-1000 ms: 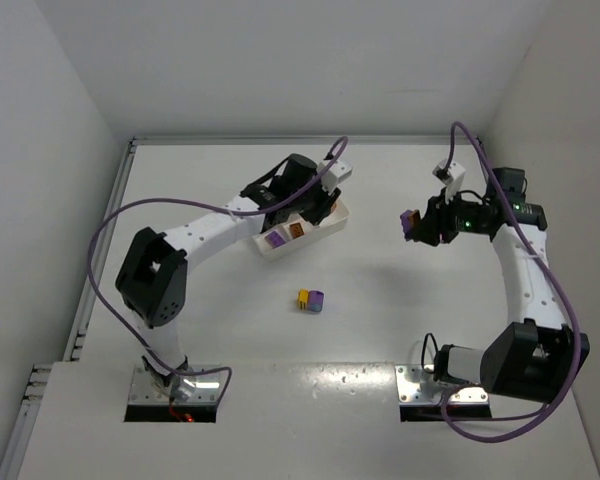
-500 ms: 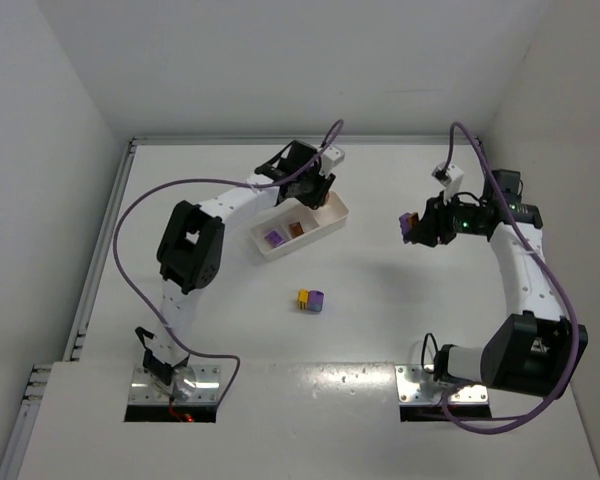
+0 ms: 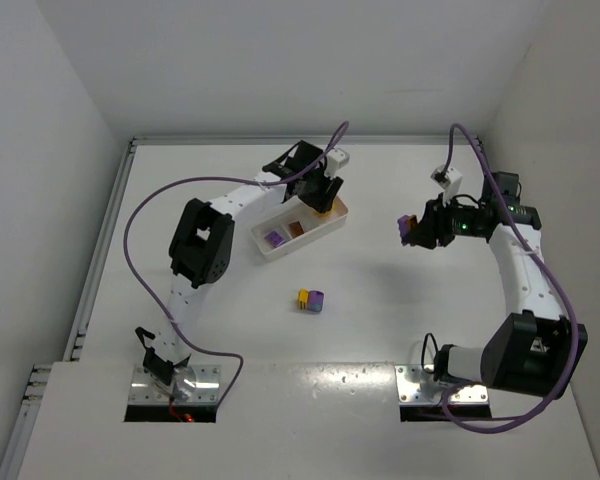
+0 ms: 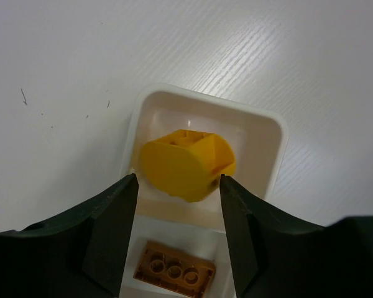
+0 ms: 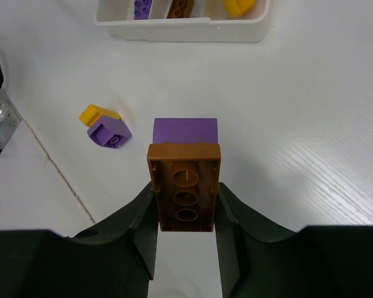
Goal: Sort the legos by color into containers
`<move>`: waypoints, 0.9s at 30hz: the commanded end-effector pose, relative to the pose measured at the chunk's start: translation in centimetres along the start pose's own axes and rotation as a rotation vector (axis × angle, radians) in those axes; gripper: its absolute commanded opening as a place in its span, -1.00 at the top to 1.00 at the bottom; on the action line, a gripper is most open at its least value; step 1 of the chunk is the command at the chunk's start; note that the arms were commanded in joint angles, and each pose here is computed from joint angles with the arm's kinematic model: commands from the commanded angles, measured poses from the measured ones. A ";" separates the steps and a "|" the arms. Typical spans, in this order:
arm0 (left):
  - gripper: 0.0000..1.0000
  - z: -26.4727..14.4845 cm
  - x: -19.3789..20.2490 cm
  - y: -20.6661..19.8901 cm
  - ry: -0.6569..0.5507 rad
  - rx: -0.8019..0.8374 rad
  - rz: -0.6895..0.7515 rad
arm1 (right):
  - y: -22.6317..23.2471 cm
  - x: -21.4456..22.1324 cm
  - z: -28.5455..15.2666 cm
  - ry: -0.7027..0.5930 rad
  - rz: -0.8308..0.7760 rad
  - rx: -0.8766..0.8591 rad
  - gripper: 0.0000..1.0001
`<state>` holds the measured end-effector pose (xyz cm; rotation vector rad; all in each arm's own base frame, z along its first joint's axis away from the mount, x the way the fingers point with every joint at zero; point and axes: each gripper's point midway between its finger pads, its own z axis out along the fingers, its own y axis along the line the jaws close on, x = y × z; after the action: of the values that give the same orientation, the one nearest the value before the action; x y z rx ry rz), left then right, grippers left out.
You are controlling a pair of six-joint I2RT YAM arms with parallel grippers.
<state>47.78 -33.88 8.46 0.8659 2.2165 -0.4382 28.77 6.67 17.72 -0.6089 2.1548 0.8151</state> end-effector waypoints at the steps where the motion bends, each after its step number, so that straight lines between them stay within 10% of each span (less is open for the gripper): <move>1: -0.23 -2.0 -3.0 -0.9 -0.070 0.026 -0.004 | 1.1 -1.0 0.3 -0.043 -0.022 -0.061 0.87; 9: -0.35 -5.5 -4.6 -3.3 -0.133 0.193 -0.056 | 3.6 -1.0 0.8 -0.070 0.018 -0.280 0.85; 16: -0.32 -15.6 -5.0 -13.8 -0.260 0.897 0.007 | 6.3 -0.9 0.7 -0.076 0.024 -0.513 0.85; 27: -0.37 -18.4 -3.6 -17.4 -0.221 1.097 0.026 | 8.2 -1.5 2.6 -0.043 -0.018 -0.615 0.82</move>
<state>30.43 -38.32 22.46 1.2066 1.7618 -1.6424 25.48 13.45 18.16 -0.8760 1.9498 1.4521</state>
